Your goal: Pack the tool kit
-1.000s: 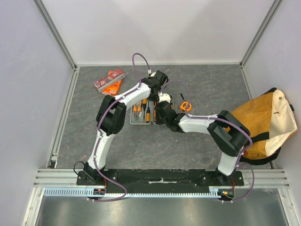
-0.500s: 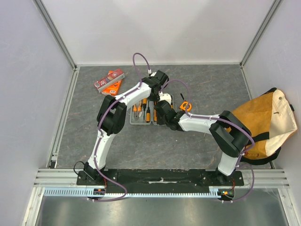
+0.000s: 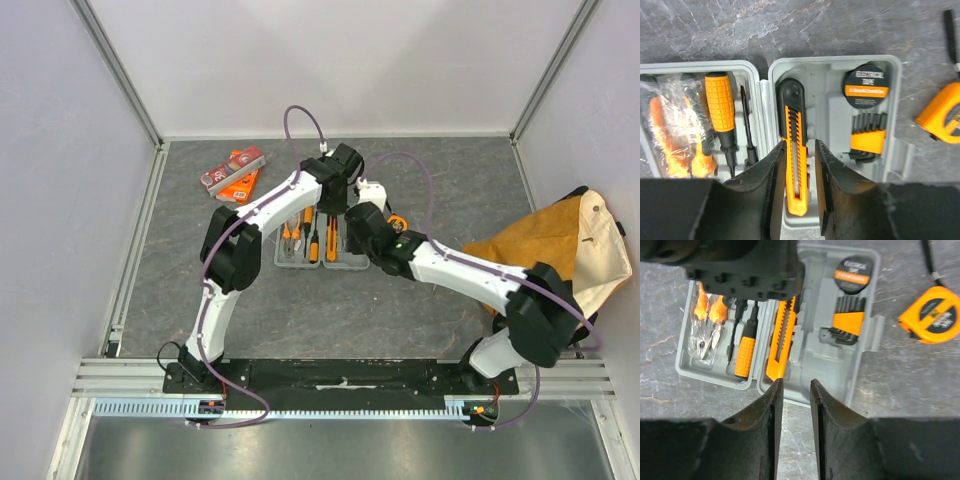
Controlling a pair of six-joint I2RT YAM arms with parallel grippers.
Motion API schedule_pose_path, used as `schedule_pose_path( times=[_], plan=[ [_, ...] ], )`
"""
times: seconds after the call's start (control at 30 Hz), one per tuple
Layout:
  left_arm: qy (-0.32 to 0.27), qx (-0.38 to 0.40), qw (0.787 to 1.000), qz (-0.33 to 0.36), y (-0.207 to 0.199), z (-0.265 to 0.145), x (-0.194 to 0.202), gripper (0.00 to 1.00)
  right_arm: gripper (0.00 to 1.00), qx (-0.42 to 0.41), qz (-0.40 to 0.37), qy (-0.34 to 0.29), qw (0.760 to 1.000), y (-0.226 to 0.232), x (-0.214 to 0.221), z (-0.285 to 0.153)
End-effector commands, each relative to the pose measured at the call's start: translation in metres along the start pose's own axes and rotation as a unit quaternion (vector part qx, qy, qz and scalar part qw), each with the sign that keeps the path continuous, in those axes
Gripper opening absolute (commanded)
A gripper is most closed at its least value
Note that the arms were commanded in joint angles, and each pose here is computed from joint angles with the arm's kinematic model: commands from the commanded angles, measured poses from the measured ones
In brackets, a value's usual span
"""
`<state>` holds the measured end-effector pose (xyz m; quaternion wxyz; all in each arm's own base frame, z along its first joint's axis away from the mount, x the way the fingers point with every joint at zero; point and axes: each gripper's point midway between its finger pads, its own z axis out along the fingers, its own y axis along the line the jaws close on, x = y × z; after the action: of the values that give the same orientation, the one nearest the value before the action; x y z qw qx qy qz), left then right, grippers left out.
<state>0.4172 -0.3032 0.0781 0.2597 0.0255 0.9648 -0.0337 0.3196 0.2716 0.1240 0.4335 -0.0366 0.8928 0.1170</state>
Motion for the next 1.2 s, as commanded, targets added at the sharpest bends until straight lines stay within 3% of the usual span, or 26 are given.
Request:
schedule_pose_path(
  times=[0.0, 0.23, 0.43, 0.57, 0.77, 1.1, 1.17],
  plan=[
    [-0.088, 0.052, 0.994, -0.035, -0.009, -0.074, -0.055, 0.37, 0.37, 0.071, 0.025, -0.029, 0.997, -0.047, -0.016, -0.021],
    [-0.149, 0.060, 0.984, -0.077, 0.034, -0.116, -0.079, 0.47, 0.48, 0.190, 0.089, 0.006, 0.978, -0.147, 0.008, -0.029],
    [-0.187, 0.056, 0.976, -0.092, 0.081, -0.144, -0.067, 0.61, 0.61, 0.281, 0.124, 0.038, 0.951, -0.210, 0.033, -0.042],
    [-0.200, 0.061, 0.973, -0.094, 0.102, -0.157, -0.049, 0.64, 0.62, 0.325, 0.151, 0.063, 0.931, -0.244, 0.052, -0.053],
    [-0.176, 0.116, 0.970, -0.122, 0.126, -0.148, -0.021, 0.64, 0.58, 0.329, 0.175, 0.094, 0.923, -0.259, 0.062, -0.043],
    [-0.163, 0.135, 0.969, -0.125, 0.135, -0.143, -0.012, 0.64, 0.43, 0.308, 0.180, 0.129, 0.925, -0.258, 0.083, -0.022],
    [-0.161, 0.141, 0.968, -0.127, 0.134, -0.142, -0.013, 0.64, 0.36, 0.304, 0.179, 0.134, 0.926, -0.258, 0.086, -0.021]
  ],
)
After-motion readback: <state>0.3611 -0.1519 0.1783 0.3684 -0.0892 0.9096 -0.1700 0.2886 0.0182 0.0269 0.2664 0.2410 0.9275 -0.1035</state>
